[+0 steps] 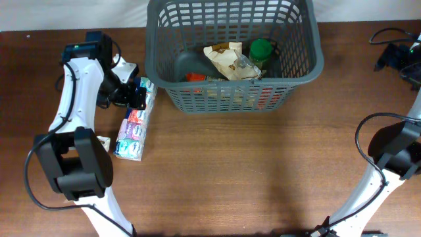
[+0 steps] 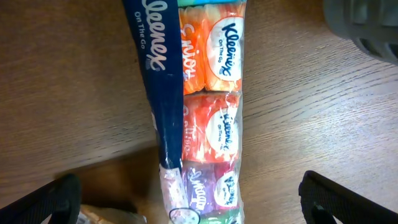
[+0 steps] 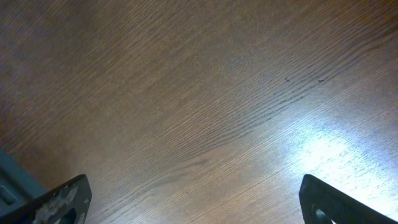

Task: Pack container
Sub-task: 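Lower the left gripper onto the Kleenex tissue pack and close on it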

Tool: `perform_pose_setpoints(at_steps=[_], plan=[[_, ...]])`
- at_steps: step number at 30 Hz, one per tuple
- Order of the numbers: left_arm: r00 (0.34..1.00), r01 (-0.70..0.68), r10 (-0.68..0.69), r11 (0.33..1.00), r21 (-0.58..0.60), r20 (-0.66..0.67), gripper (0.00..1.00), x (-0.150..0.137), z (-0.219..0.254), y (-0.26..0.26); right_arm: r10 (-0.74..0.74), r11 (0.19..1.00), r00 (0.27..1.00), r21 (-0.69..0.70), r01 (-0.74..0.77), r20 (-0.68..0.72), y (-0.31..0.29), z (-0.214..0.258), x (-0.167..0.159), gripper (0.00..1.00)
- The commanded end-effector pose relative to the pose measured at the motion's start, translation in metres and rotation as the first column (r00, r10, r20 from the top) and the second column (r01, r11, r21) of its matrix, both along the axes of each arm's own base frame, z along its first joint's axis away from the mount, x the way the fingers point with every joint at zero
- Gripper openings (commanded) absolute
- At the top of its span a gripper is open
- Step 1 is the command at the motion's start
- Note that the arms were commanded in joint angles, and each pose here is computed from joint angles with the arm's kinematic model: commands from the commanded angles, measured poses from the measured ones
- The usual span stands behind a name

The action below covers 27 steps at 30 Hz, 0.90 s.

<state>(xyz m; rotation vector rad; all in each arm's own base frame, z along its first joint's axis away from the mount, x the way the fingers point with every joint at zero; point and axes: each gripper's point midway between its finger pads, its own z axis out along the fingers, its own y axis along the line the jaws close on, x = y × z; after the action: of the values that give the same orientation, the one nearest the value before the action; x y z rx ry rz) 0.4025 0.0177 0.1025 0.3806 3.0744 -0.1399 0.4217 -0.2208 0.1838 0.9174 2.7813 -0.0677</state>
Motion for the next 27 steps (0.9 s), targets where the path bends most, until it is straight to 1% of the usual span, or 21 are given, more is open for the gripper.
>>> perform_pose_setpoints(at_steps=[1,12,20,27], plan=[[0.998,0.012,-0.013,1.0,-0.021,-0.062,0.99,-0.002,-0.023,-0.002,-0.008,1.0,1.0,-0.013,0.008,-0.006,-0.002,0.001,-0.002,0.99],[0.992,0.027,-0.032,0.999,-0.04,-0.124,0.99,-0.003,-0.049,-0.011,-0.008,1.0,1.0,-0.013,0.008,-0.006,-0.002,0.001,-0.002,0.99],[0.991,0.053,-0.048,0.998,0.033,-0.128,0.99,0.0,-0.057,-0.019,-0.008,1.0,1.0,-0.013,0.008,-0.006,-0.002,0.001,-0.002,0.99],[0.993,0.044,-0.04,0.998,0.034,-0.109,0.99,0.005,-0.058,-0.015,-0.008,1.0,1.0,-0.013,0.008,-0.006,-0.002,0.001,-0.002,0.99]])
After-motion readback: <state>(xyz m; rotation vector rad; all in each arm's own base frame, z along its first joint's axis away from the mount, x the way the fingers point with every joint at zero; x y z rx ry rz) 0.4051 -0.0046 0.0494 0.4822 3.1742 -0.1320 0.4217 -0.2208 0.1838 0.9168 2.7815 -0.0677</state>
